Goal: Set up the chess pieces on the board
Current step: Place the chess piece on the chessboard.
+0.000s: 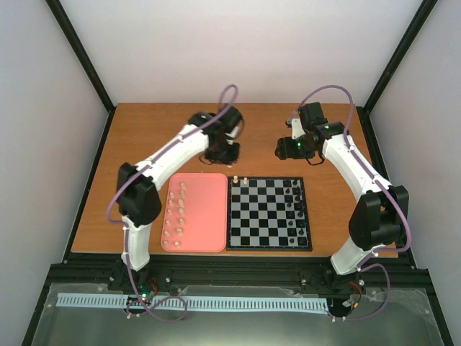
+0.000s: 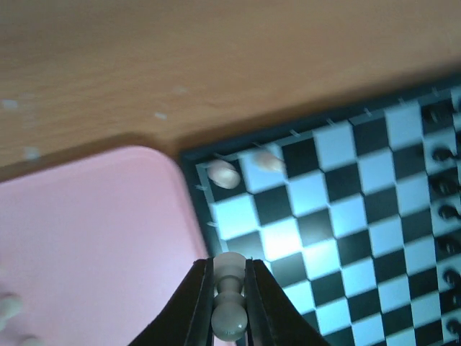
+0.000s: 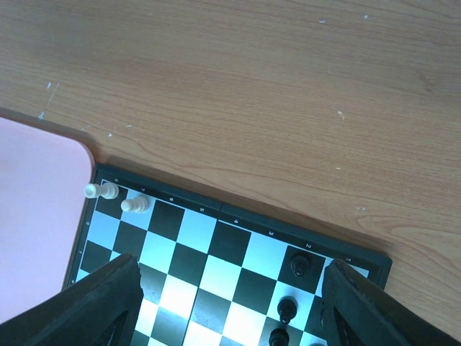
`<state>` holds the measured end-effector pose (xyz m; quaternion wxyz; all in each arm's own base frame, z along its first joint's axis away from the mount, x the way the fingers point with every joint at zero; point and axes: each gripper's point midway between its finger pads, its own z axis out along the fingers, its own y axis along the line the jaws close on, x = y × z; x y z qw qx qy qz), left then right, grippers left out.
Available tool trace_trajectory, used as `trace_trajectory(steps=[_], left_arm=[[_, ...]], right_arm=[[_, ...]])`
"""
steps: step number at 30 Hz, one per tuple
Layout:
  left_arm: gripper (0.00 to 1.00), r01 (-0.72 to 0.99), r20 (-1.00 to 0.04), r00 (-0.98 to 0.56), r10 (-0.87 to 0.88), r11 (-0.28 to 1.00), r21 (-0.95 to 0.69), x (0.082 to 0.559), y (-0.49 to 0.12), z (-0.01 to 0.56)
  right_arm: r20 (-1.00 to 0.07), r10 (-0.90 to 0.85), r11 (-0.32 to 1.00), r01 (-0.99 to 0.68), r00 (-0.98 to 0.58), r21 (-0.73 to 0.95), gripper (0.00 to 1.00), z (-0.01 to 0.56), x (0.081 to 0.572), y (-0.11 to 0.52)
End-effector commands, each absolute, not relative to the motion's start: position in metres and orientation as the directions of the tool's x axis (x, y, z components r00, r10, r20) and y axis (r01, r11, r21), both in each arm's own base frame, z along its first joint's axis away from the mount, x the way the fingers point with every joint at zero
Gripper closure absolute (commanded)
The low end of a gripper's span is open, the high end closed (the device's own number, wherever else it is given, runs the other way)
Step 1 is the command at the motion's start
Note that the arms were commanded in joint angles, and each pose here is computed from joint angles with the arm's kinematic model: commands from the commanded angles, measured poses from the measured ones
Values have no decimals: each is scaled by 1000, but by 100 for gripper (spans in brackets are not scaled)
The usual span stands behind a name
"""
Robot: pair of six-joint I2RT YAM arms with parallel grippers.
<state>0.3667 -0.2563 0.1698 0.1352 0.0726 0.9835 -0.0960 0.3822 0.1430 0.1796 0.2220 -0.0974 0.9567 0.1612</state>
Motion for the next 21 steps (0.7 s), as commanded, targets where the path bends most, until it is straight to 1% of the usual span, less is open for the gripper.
trace_trajectory(steps=[1, 7, 11, 13, 21], left_arm=[[92, 332, -180, -936, 304, 931, -151, 325, -303, 159], [92, 452, -139, -891, 433, 876, -168, 297, -329, 143], [94, 477, -126, -878, 461, 864, -163, 291, -331, 121], [95, 481, -137, -876, 463, 862, -160, 294, -333, 112], [96, 482, -232, -865, 445, 866, -136, 317, -343, 95]], right_arm=[[-475, -110, 937, -251, -873, 244, 31, 186, 390, 137], [-485, -111, 939, -252, -868, 235, 31, 191, 391, 136], [-488, -111, 939, -252, -866, 234, 31, 191, 390, 136], [-488, -113, 939, -253, -865, 232, 31, 191, 389, 136], [-495, -111, 944, -248, -862, 219, 31, 194, 386, 132]])
